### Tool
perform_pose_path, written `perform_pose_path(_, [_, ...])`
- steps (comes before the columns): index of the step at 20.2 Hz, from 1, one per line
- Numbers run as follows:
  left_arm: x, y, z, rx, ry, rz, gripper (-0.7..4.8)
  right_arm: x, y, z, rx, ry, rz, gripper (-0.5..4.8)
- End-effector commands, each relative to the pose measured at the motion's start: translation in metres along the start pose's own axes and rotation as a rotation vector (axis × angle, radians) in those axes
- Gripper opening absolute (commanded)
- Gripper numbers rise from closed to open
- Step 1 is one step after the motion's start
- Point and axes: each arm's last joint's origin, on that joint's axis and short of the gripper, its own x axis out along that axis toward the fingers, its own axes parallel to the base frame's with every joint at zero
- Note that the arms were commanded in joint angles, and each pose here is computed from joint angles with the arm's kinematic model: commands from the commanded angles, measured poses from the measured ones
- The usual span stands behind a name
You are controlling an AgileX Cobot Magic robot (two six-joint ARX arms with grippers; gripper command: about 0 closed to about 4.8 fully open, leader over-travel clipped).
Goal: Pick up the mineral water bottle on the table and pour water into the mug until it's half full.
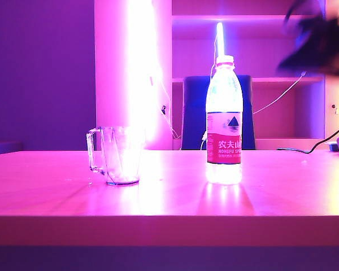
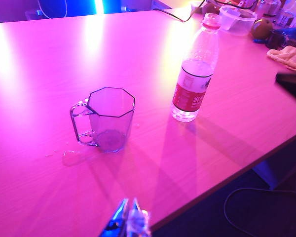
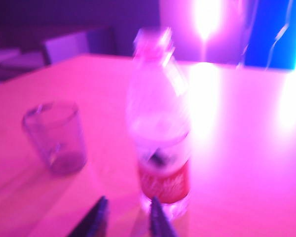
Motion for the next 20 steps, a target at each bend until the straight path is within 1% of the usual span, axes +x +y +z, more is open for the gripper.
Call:
perform_pose_path(1, [-0.001,0.0,0.002,0.007,-0.011,0.0,-0.05,0.012,0.006,-0.01,-0.004,-0.061,-0.024,2.77])
perform_pose_path(2, [-0.001,0.0,0.002,0.007,-0.01,-0.001,-0.05,0.018,0.007,-0.016,-0.004,-0.061,-0.02,3.14])
perform_pose_path(4, [-0.001,0.0,0.001,0.001,0.0,-0.001,-0.05,0.034,0.006,-0.029,-0.004,-0.108,-0.017,4.33])
perform_pose_path(5, [-0.001,-0.001,0.0,-0.003,0.007,-0.005,-0.05,0.045,0.006,-0.037,-0.004,-0.122,-0.022,4.69])
perform_pose_path(7, [-0.001,-0.001,-0.001,-0.007,0.014,-0.005,-0.05,0.066,0.005,-0.048,-0.004,-0.068,-0.017,4.79])
perform_pose_path(11, [-0.001,-0.001,-0.002,-0.014,0.027,-0.006,-0.05,0.105,0.003,-0.057,-0.003,-0.054,-0.032,4.79])
perform_pose_path(14, [-0.001,-0.001,-0.002,-0.014,0.027,-0.006,-0.05,0.123,0.002,-0.06,-0.003,-0.053,-0.045,4.79])
perform_pose_path(17, [-0.001,-0.001,-0.002,-0.014,0.027,-0.01,-0.05,0.14,0.001,-0.065,-0.003,-0.024,-0.073,4.79])
perform_pose_path(20, [-0.001,-0.001,-0.002,-0.015,0.027,-0.01,-0.05,0.15,0.0,-0.067,-0.003,-0.025,-0.096,4.79])
